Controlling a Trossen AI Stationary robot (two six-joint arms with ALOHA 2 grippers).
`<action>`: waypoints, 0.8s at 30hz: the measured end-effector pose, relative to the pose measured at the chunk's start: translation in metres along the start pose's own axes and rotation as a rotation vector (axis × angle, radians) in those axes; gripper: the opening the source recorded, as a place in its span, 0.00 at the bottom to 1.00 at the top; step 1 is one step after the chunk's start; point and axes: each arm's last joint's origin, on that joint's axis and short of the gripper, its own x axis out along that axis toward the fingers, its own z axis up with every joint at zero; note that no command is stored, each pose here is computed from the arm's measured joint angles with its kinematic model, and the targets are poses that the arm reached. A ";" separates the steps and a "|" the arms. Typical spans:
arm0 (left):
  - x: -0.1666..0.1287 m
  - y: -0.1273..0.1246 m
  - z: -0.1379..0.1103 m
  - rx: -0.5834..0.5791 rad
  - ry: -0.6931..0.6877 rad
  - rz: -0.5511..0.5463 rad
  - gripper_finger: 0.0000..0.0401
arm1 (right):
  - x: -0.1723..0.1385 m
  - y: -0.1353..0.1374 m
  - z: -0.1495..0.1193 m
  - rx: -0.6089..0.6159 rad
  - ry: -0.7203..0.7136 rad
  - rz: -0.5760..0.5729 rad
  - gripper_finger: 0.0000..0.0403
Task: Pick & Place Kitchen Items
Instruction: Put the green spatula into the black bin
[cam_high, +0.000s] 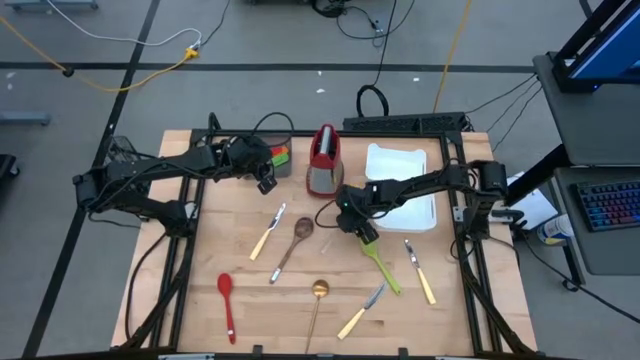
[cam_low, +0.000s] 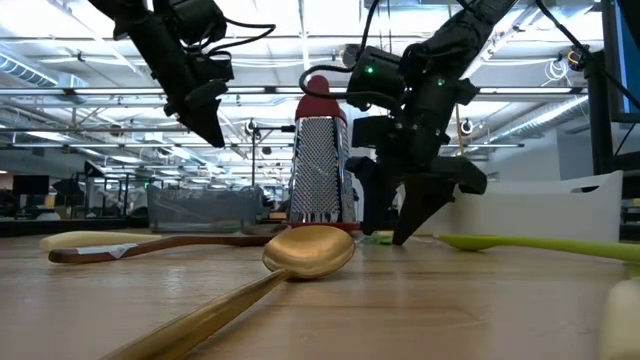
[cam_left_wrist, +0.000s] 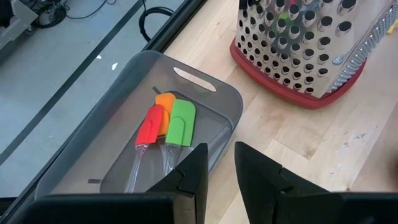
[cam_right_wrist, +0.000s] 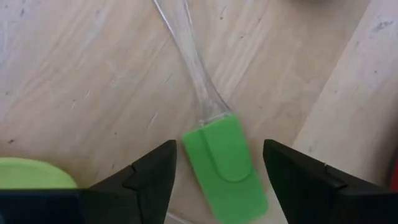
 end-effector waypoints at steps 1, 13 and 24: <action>0.000 0.000 0.000 0.000 0.000 0.000 0.21 | 0.000 -0.001 -0.001 0.003 0.002 -0.002 0.58; 0.000 0.000 0.000 0.003 0.000 0.000 0.21 | 0.019 -0.007 -0.018 -0.135 0.061 0.065 0.47; 0.000 0.000 0.000 0.007 0.000 0.000 0.21 | 0.022 0.009 -0.011 -0.290 0.111 0.086 0.25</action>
